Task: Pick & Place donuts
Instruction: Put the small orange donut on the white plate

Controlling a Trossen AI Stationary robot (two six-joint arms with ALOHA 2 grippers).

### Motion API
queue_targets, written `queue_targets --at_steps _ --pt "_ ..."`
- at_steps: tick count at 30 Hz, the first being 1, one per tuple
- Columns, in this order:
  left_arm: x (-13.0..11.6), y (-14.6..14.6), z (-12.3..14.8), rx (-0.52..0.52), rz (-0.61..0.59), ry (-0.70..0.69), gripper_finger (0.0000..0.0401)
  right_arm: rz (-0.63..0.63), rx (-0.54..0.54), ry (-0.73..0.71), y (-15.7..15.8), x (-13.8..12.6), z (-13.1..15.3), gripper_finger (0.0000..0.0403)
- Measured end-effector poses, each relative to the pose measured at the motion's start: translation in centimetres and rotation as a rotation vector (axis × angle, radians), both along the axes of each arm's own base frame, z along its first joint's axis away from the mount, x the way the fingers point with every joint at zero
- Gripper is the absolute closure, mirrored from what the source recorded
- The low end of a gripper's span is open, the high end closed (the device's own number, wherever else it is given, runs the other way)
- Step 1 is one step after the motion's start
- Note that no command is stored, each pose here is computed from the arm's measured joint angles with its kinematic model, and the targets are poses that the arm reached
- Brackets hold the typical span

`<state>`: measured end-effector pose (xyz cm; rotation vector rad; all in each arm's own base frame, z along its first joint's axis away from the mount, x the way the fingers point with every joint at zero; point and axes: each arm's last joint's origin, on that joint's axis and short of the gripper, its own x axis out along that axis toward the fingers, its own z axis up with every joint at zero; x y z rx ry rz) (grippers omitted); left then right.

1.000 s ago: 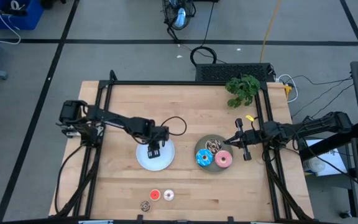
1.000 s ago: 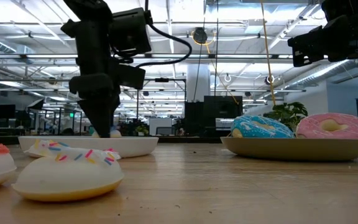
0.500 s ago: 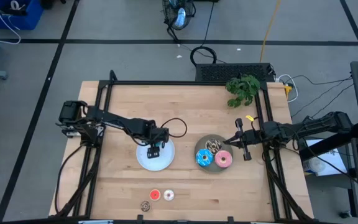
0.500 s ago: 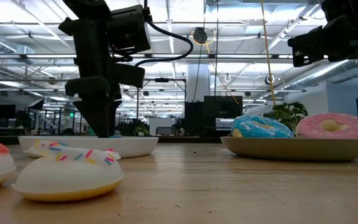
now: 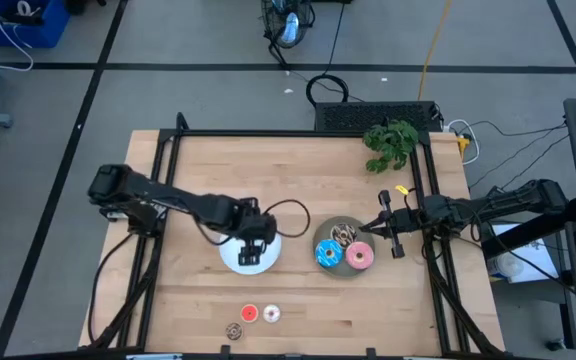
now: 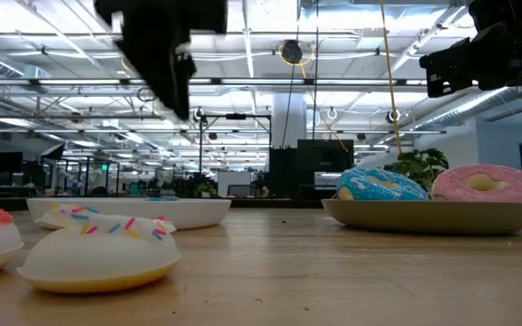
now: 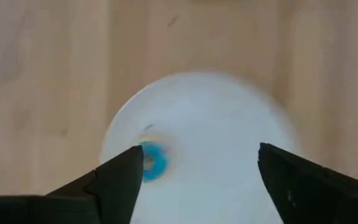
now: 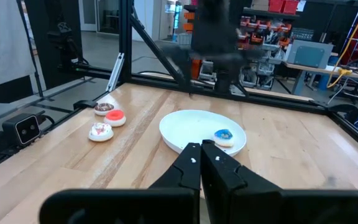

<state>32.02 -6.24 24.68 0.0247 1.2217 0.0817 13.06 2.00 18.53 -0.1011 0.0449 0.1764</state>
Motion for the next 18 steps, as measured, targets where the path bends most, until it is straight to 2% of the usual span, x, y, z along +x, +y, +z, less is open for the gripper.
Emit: queue_targets --at_steps 4,7,12,16,18 --pt "-0.2 -3.9 3.2 -0.029 -0.091 -0.066 0.0136 0.0 0.007 0.001 0.0 0.0 0.0 0.0403" --pt "-1.0 -6.8 4.5 -0.036 -0.117 -0.107 0.0179 0.001 0.014 0.002 0.0 0.0 0.0 0.0403" --pt "-2.5 -9.7 4.6 -0.113 -0.082 -0.087 0.0278 0.001 0.015 0.001 0.0 0.0 0.0 0.0403" --pt "-3.3 -11.4 4.0 -0.107 -0.068 -0.065 0.0369 0.001 0.017 -0.012 0.0 0.0 0.1 0.0403" --pt "-3.4 -12.2 3.4 -0.085 -0.103 -0.055 0.0391 0.002 0.019 -0.019 0.0 0.0 0.2 0.0403"
